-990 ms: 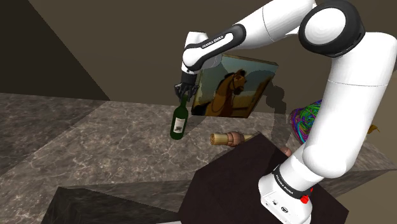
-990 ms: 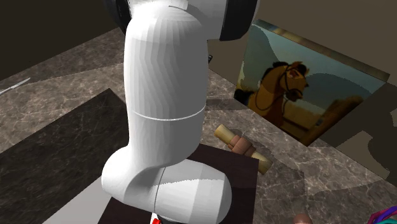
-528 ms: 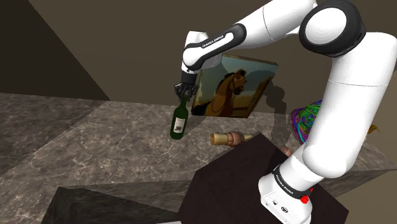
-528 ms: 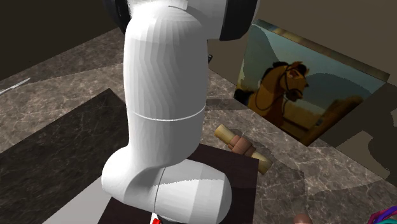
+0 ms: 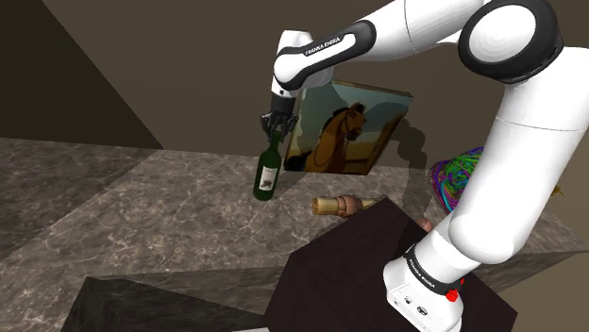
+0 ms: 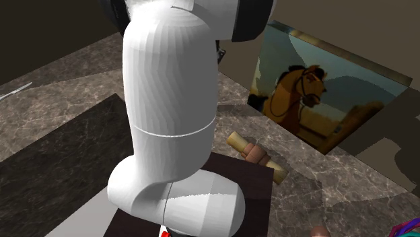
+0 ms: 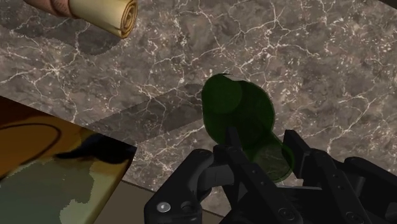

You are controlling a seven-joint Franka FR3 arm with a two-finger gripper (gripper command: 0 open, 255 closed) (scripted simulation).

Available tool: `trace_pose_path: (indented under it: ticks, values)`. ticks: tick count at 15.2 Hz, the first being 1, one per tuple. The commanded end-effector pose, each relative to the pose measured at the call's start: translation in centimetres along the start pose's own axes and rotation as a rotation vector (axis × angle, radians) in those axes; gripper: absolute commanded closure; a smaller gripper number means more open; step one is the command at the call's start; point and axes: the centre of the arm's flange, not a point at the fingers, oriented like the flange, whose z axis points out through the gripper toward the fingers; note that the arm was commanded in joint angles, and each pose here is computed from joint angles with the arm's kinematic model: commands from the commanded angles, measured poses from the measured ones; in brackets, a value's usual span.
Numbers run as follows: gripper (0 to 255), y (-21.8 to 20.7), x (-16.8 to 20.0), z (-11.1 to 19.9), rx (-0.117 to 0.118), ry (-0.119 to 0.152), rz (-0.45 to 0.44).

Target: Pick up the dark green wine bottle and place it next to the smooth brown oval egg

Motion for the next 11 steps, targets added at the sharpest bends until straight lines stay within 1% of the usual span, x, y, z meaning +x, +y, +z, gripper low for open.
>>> trace_pose_path:
  ticks: [1, 11]
  values:
    - [255, -0.1, -0.1, -1.0, 0.0, 0.0, 0.0]
    - [255, -0.3, -0.7, -6.3, 0.0, 0.0, 0.0]
